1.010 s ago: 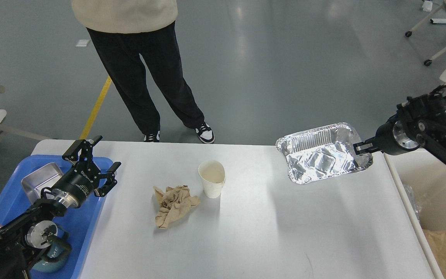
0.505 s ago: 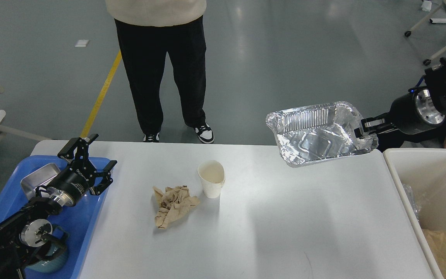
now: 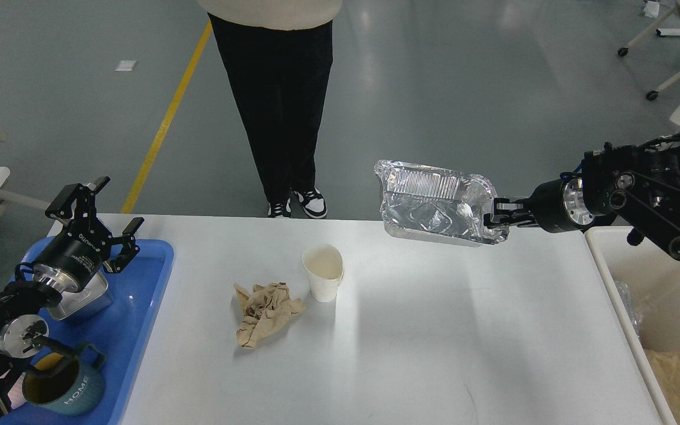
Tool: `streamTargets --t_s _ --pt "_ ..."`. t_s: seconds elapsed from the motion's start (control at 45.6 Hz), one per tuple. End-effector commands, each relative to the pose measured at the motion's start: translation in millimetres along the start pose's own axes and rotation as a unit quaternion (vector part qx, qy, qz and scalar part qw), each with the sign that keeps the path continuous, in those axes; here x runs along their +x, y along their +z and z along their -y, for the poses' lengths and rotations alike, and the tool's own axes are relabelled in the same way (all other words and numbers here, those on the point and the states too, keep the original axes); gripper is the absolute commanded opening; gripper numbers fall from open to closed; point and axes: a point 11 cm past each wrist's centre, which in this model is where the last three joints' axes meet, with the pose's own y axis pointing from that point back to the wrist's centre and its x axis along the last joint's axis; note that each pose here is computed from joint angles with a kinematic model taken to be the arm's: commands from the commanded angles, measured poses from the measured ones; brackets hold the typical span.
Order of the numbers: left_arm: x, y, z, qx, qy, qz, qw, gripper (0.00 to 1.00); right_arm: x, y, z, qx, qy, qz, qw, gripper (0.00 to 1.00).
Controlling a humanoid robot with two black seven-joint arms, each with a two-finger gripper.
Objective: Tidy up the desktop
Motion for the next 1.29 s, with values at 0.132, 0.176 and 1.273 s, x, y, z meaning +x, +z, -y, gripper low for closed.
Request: streamTargets --t_s 0.132,0.176,1.273 --pt "7 -5 0 0.007 0.039 0.020 0.999 0.99 -15 13 8 -0.004 0.000 0.014 1.000 0.00" --pt "6 -5 0 0.008 0.038 0.019 0.999 0.99 -16 14 8 -0.005 -0.001 0.015 1.000 0.00" --pt "-34 178 -182 0.269 -0.081 0.346 0.895 0.98 -31 12 21 0.001 -0.012 0.021 1.000 0.00"
